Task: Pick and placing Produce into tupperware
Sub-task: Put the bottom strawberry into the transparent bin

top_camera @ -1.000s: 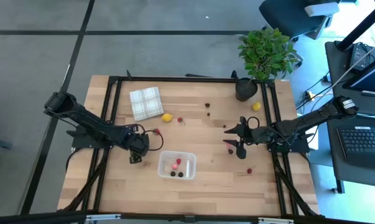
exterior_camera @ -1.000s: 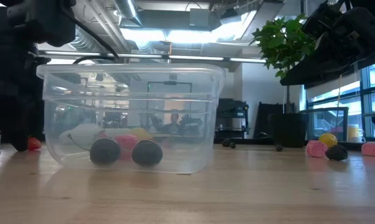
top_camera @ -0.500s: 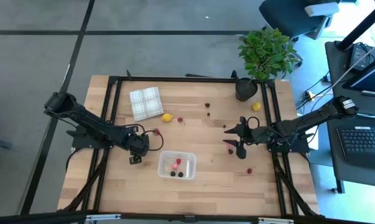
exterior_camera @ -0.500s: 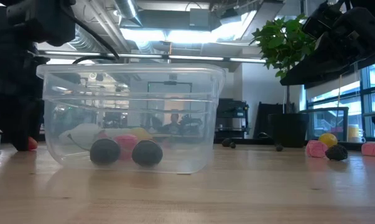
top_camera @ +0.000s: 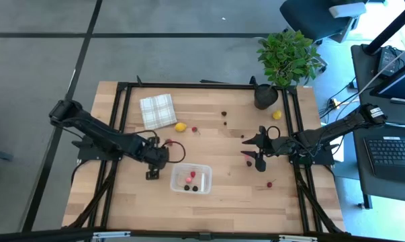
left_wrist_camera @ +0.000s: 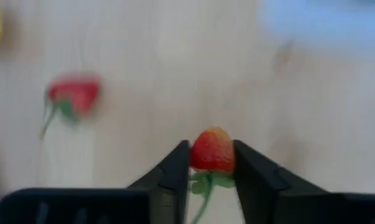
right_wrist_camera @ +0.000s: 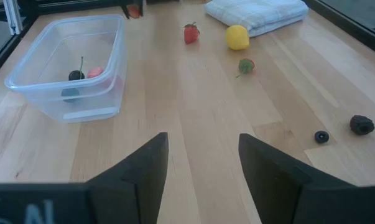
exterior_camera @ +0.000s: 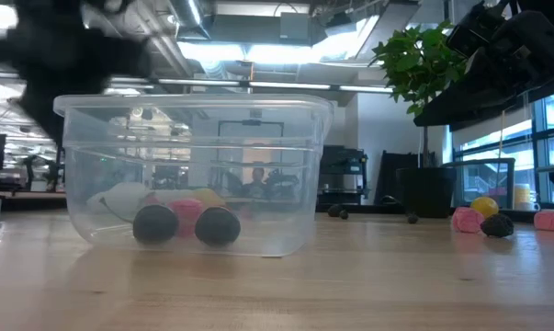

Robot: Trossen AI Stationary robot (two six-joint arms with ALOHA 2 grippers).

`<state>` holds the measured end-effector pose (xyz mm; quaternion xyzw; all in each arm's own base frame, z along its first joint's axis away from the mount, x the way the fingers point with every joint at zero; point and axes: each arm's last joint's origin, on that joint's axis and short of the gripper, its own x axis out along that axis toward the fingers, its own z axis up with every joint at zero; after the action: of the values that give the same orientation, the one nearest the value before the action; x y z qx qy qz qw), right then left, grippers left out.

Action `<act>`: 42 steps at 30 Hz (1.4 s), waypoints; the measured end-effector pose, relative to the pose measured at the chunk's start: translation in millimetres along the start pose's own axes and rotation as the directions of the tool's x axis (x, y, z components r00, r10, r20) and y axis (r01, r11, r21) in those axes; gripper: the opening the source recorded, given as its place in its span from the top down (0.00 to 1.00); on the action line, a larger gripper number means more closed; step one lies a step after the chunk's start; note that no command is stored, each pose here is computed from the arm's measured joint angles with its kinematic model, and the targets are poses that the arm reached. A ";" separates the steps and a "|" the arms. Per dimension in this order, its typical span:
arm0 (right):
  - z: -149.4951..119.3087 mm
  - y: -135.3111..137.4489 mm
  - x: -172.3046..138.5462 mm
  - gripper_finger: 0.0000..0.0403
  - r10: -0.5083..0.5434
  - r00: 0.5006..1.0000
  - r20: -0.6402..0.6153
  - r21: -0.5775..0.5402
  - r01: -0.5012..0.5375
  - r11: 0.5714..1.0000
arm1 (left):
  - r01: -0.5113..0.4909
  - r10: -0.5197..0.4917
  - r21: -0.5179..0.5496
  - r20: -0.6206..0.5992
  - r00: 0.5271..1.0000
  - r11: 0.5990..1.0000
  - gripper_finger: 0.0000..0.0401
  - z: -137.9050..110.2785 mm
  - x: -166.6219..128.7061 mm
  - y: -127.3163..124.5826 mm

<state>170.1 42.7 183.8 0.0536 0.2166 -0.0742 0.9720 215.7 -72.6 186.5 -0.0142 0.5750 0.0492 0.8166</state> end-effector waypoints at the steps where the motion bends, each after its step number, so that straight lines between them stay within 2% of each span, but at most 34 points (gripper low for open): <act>1: 0.0 0.0 0.0 0.51 0.000 1.000 0.000 0.000 0.000 1.000 | 0.006 -0.006 0.018 0.028 1.000 1.000 0.76 6.4 -5.5 -1.6; 6: 0.0 0.0 0.0 0.51 0.000 1.000 0.000 -0.001 0.000 1.000 | 0.021 -0.037 0.110 0.141 0.989 0.994 0.78 32.1 -31.1 -8.6; 9: 0.0 0.0 0.0 0.51 0.000 1.000 0.000 -0.001 0.000 1.000 | 0.036 -0.062 0.120 0.221 0.973 0.992 0.78 45.5 -43.2 -12.0; 14: 0.0 0.0 0.0 0.51 0.000 1.000 0.000 -0.002 0.000 1.000 | 0.090 -0.151 0.197 0.323 0.934 0.976 0.76 59.0 -46.0 -20.2; 21: 0.0 0.0 0.0 0.51 0.000 1.000 0.000 -0.002 0.000 1.000 | 0.133 -0.233 0.324 0.292 0.927 0.936 0.78 70.5 -15.8 -37.4; 28: 0.0 0.0 0.0 0.51 0.000 1.000 0.000 0.000 0.000 1.000 | 0.118 -0.197 0.357 0.194 0.961 0.927 0.75 84.5 10.2 -49.2; 35: 0.0 0.0 0.0 0.51 0.000 1.000 0.000 0.003 0.000 1.000 | 0.096 -0.132 0.367 0.076 0.988 0.925 0.78 88.9 30.4 -55.0; 42: 0.0 0.0 0.0 0.51 0.000 1.000 0.000 0.003 0.000 1.000 | 0.102 -0.136 0.362 0.068 0.988 0.927 0.72 89.1 32.6 -55.9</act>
<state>170.1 42.7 183.8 0.0550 0.2163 -0.0746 0.9719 315.6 -119.0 184.1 0.1018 0.5341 -0.1053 0.8326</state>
